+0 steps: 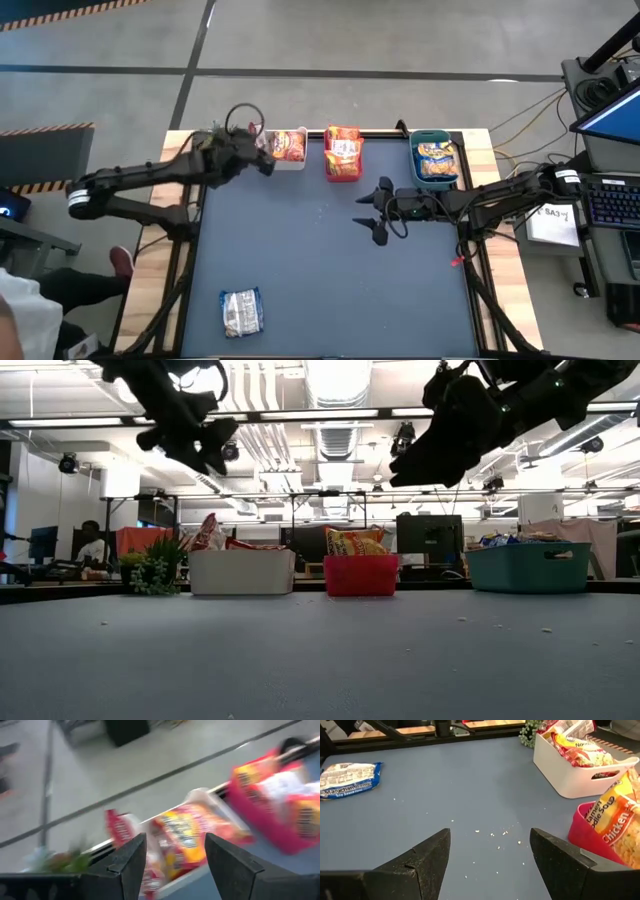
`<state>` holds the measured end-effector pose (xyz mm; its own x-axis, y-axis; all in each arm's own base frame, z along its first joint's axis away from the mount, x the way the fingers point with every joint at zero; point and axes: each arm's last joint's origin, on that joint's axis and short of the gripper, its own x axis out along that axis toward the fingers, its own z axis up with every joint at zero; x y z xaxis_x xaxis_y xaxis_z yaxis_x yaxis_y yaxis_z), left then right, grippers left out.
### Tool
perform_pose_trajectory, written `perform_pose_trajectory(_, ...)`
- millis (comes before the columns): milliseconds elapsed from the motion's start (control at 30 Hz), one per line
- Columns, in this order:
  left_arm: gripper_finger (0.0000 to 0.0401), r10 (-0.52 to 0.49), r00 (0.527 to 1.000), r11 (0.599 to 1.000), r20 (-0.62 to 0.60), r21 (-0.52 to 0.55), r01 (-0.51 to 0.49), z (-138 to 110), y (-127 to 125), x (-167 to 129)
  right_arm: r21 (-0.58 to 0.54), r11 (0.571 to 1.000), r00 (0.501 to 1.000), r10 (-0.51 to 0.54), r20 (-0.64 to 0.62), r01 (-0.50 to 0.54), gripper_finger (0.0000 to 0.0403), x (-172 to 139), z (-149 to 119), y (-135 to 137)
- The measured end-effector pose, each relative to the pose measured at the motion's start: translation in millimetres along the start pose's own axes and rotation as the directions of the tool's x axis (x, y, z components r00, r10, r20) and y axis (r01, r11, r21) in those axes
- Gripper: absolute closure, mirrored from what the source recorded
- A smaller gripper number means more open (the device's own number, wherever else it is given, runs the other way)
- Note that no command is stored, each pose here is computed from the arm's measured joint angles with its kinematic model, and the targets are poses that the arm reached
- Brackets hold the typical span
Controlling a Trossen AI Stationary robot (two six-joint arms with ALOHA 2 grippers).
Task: Sort Maruchan noodles
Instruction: Put the red noodle pack into the white bin
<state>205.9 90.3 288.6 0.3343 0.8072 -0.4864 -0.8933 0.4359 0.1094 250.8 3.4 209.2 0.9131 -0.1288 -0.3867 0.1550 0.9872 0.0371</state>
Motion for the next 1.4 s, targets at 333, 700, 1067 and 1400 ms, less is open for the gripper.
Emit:
perform_pose_trajectory(333,0.0217,0.057,0.964,0.998,-0.260,-0.015,-0.063,12,33,62,-0.016,1.000,1.000,0.009,-0.001,-0.009,0.0145,0,1,0)
perform_pose_trajectory(700,0.0223,0.099,0.939,0.993,-0.329,-0.027,-0.114,1,33,92,-0.055,0.998,1.000,0.008,-0.001,-0.008,0.0142,0,1,0)
perform_pose_trajectory(1067,0.0228,0.159,0.925,0.985,-0.344,-0.001,-0.170,-7,28,110,-0.057,0.998,1.000,0.008,0.000,-0.008,0.0144,0,1,0)
perform_pose_trajectory(1400,0.0304,0.183,0.921,0.981,-0.343,0.008,-0.192,-10,26,116,-0.058,0.998,1.000,0.008,-0.001,-0.008,0.0145,0,1,0)
